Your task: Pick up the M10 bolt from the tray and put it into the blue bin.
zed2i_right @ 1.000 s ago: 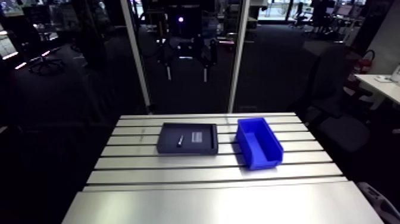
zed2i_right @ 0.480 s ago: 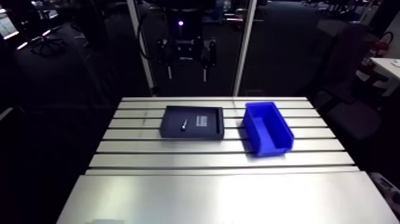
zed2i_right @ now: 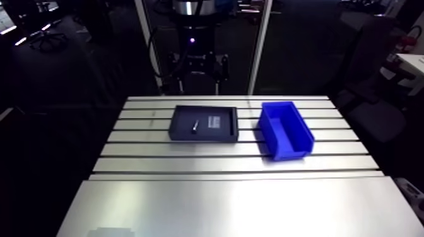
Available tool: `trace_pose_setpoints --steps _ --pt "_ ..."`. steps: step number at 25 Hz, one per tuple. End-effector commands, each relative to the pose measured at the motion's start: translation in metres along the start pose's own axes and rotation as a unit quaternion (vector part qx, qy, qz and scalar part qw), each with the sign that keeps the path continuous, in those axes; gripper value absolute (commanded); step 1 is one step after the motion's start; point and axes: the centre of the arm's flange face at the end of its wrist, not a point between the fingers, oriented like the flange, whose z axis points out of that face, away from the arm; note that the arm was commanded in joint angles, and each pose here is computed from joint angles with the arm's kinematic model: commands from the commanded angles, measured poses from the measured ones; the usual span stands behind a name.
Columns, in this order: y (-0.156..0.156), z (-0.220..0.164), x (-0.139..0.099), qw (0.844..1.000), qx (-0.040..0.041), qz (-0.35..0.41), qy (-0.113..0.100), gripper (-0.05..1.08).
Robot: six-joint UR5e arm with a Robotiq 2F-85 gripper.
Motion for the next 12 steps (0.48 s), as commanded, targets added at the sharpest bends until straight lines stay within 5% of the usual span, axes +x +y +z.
trace_pose_setpoints --steps 1,12 --pt "-0.001 0.021 0.005 1.0 -0.0008 0.0 -0.003 0.03" --pt "-0.015 0.038 0.008 1.0 0.0009 -0.011 -0.003 0.03"
